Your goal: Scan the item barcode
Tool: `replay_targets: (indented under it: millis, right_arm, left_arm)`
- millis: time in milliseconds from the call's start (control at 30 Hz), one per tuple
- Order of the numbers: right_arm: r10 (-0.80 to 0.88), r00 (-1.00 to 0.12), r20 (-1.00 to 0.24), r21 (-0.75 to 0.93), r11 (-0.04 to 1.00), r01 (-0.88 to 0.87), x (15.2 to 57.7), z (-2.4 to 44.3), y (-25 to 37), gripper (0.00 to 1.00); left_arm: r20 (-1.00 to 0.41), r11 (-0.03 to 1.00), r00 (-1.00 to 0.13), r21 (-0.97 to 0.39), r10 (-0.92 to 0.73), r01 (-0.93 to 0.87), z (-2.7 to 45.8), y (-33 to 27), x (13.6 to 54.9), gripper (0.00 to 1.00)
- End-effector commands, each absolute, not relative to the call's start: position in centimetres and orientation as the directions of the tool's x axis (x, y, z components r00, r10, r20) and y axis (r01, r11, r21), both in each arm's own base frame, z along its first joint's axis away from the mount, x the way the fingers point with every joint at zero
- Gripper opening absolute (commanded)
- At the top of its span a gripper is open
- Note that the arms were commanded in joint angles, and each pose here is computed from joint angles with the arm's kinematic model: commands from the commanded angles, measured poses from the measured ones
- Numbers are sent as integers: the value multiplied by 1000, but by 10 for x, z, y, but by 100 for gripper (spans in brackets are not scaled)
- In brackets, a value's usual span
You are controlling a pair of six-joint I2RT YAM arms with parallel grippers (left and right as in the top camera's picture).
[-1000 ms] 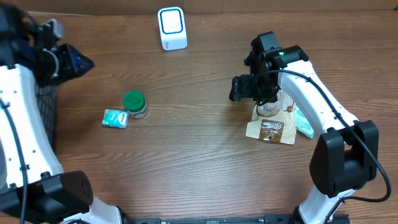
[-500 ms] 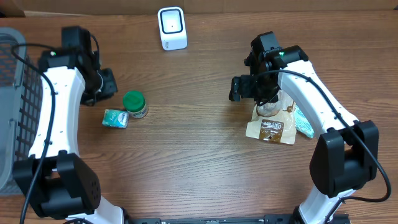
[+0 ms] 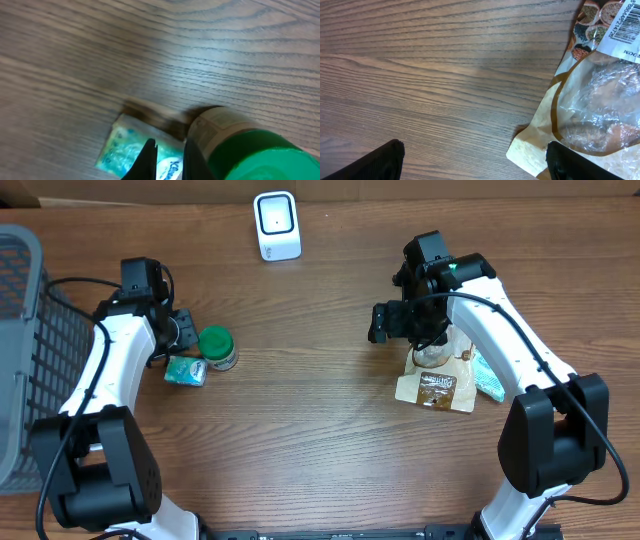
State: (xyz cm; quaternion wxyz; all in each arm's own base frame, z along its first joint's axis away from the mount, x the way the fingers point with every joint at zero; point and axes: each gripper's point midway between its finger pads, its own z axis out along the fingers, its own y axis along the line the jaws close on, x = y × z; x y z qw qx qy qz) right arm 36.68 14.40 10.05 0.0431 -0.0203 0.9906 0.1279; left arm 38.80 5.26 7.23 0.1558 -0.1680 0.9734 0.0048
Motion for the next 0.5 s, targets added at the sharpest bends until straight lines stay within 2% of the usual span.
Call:
replay_targets:
  millis: [0, 200, 467]
  right_arm:
    - [-35, -994, -101, 249, 967, -59, 369, 102, 143, 89]
    - [-35, -995, -98, 249, 967, -58, 368, 102, 143, 89]
    - [-34, -995, -97, 249, 967, -58, 368, 102, 143, 89]
  left_arm:
    - [-260, 970, -935, -106, -240, -220, 52, 34, 391, 4]
    - [-246, 986, -957, -107, -153, -130, 31, 20, 398, 4]
    - [-297, 978, -955, -198, 0, 62, 35, -26, 408, 4]
